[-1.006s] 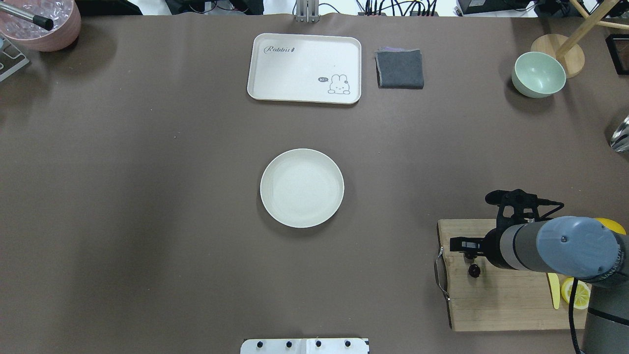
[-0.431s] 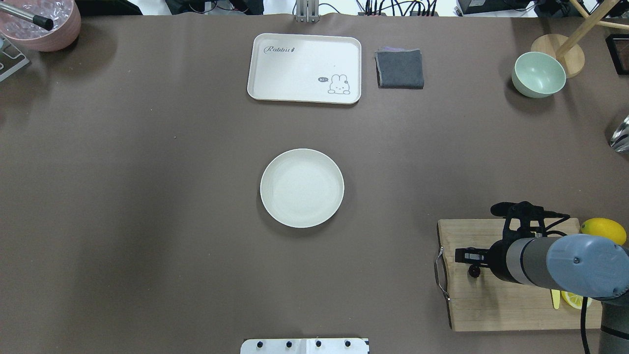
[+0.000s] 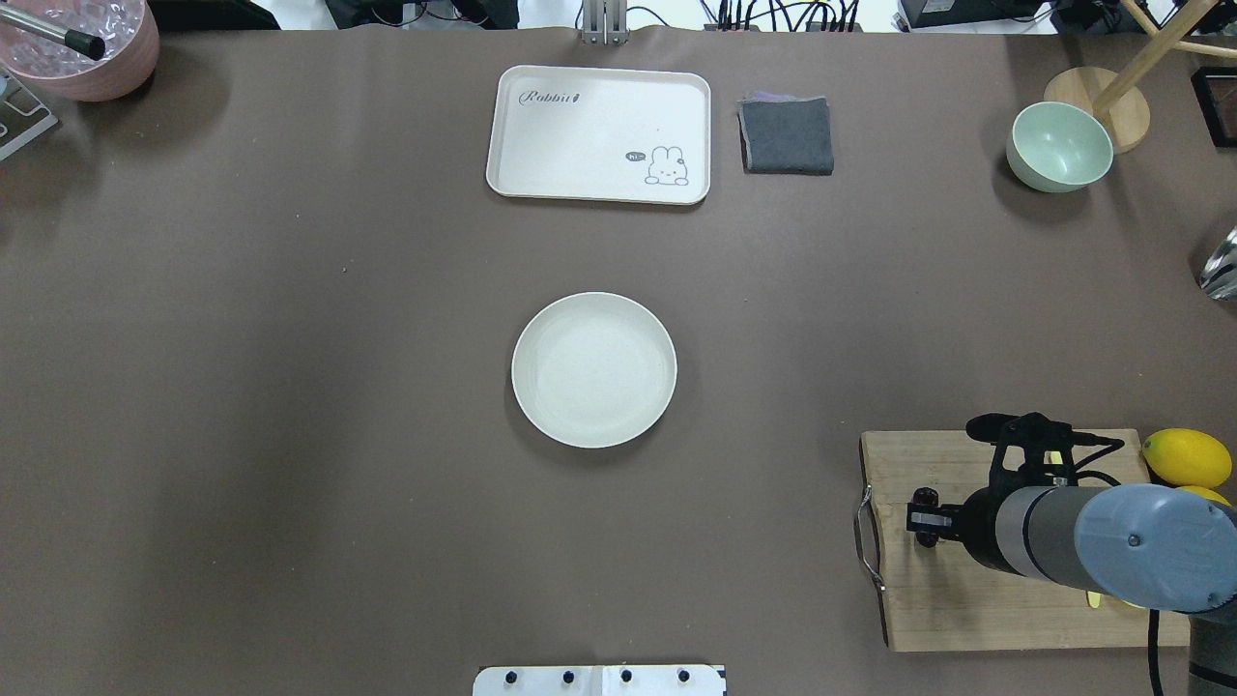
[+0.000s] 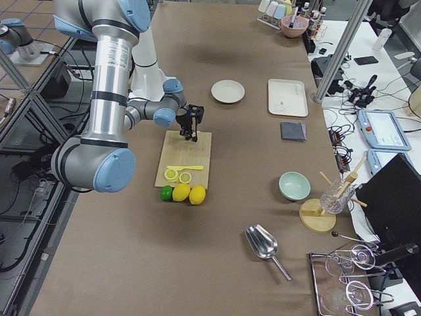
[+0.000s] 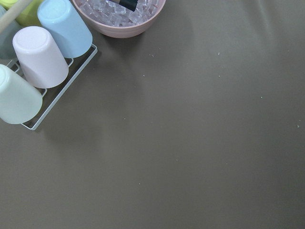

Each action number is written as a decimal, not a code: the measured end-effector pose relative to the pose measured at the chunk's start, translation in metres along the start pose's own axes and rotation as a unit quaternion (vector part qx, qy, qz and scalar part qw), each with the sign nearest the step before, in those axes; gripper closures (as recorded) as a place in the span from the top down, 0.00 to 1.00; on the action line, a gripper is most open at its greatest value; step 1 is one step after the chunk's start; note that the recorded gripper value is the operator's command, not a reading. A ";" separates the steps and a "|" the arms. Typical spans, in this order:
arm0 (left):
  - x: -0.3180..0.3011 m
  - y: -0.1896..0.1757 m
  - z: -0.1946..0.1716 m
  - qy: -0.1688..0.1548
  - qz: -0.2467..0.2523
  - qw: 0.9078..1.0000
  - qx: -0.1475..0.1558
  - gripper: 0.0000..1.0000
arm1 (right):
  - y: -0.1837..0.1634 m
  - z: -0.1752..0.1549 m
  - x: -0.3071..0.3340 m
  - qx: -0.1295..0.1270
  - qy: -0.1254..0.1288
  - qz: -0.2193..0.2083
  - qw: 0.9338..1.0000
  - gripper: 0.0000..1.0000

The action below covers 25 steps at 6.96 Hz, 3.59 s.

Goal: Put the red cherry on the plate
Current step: 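Close the right gripper on the cherry stems and lift, then carry the cherries with the right gripper over the white plate, then lower the cherries onto the plate and open the right gripper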

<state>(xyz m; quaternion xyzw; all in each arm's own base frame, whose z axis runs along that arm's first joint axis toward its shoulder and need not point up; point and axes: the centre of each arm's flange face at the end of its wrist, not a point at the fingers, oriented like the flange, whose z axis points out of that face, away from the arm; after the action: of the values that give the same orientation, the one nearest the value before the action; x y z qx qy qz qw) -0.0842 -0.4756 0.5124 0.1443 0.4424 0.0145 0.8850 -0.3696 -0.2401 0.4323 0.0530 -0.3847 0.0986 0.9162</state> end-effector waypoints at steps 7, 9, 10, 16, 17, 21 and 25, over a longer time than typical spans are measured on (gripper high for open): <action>0.002 0.000 -0.001 0.000 0.000 1.000 0.001 0.99 | -0.023 -0.049 -0.009 -0.012 -0.005 0.015 1.000 0.00; 0.002 0.000 -0.001 0.001 -0.003 1.000 0.001 0.99 | -0.064 -0.116 -0.047 -0.030 -0.002 0.033 0.999 0.00; 0.001 0.000 -0.001 0.001 -0.004 1.000 0.000 0.99 | -0.089 -0.146 -0.097 -0.037 0.009 0.037 0.999 0.00; -0.010 0.013 0.007 -0.001 -0.019 1.000 -0.011 0.99 | -0.177 -0.126 -0.360 -0.023 0.054 0.028 0.998 0.00; -0.011 0.015 0.007 -0.001 -0.020 1.000 -0.012 0.99 | -0.182 -0.102 -0.393 -0.015 0.060 0.028 0.998 0.00; -0.018 0.019 0.014 -0.001 -0.029 0.999 -0.019 0.99 | -0.158 0.003 -0.452 0.026 0.084 0.011 0.996 0.00; -0.022 0.024 0.017 -0.001 -0.033 0.999 -0.023 0.99 | -0.143 0.041 -0.438 0.039 0.082 -0.004 0.996 0.44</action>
<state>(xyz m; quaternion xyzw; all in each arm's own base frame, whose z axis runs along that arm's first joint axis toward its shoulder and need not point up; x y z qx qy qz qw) -0.0817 -0.4599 0.5457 0.1088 0.4454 -0.0048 0.8887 -0.6660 -0.4476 0.1449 0.0820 -0.3039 0.1142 0.9423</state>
